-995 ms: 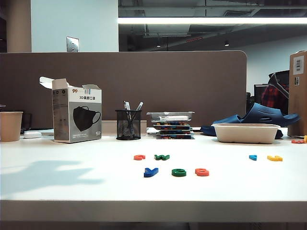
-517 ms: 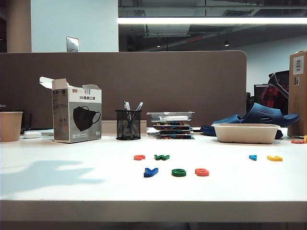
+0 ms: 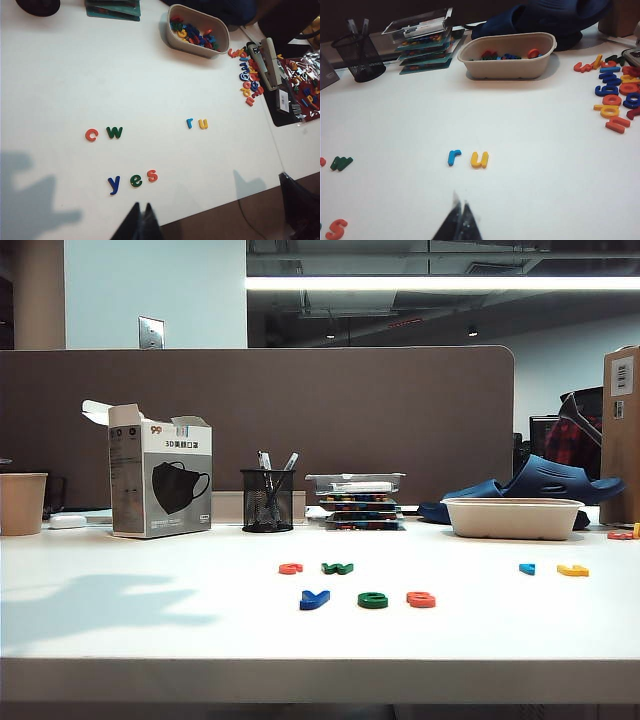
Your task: Select the appropriate letters from the row of letter magnets placed on the table to arrange into the word "yes".
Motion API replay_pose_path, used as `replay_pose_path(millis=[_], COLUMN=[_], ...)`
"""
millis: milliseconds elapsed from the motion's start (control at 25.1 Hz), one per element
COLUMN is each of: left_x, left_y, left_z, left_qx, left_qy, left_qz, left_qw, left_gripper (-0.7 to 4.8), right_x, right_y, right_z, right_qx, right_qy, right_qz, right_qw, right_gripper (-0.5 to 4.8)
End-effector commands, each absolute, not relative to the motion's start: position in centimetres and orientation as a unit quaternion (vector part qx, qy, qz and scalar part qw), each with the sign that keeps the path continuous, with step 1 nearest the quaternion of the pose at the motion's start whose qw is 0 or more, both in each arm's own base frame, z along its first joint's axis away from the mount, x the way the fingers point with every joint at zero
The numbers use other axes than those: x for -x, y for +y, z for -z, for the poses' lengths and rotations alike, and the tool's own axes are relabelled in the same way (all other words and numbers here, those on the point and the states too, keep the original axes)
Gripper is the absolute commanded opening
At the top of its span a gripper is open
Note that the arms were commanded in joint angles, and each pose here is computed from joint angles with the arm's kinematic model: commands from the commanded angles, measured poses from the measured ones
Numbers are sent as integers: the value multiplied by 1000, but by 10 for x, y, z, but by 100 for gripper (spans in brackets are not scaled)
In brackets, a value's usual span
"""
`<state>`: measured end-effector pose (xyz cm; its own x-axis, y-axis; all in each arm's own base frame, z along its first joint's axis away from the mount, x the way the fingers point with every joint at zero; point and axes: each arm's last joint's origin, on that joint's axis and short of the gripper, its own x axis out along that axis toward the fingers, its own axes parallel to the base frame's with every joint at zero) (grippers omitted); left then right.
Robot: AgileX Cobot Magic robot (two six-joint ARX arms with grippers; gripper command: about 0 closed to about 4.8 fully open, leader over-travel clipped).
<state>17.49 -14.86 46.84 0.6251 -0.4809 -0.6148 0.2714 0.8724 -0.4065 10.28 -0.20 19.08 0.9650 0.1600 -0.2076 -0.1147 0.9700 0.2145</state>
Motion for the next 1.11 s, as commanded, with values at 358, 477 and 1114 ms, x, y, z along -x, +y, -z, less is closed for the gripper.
replay_pose_path(millis=[358,477,1114], left_x=[-175,-177,-202], left_y=[-149,-150,-149], left_z=[-473,-475,-503], left_qx=[123,112,-2], left_qy=[350,335,124], left_qz=[227,237,215], left_qw=[900,905,969], left_gripper=[-5,-5,-5], right_x=[-91,-93,-96], right_y=[-1,-2,-4], right_z=[-177,-167,-151], right_qx=[-39,-30,-18], right_qy=[34,46,65], right_qz=[-70,-58,-28], right_qw=[996,997,997], right_gripper=[-3,-4,-4])
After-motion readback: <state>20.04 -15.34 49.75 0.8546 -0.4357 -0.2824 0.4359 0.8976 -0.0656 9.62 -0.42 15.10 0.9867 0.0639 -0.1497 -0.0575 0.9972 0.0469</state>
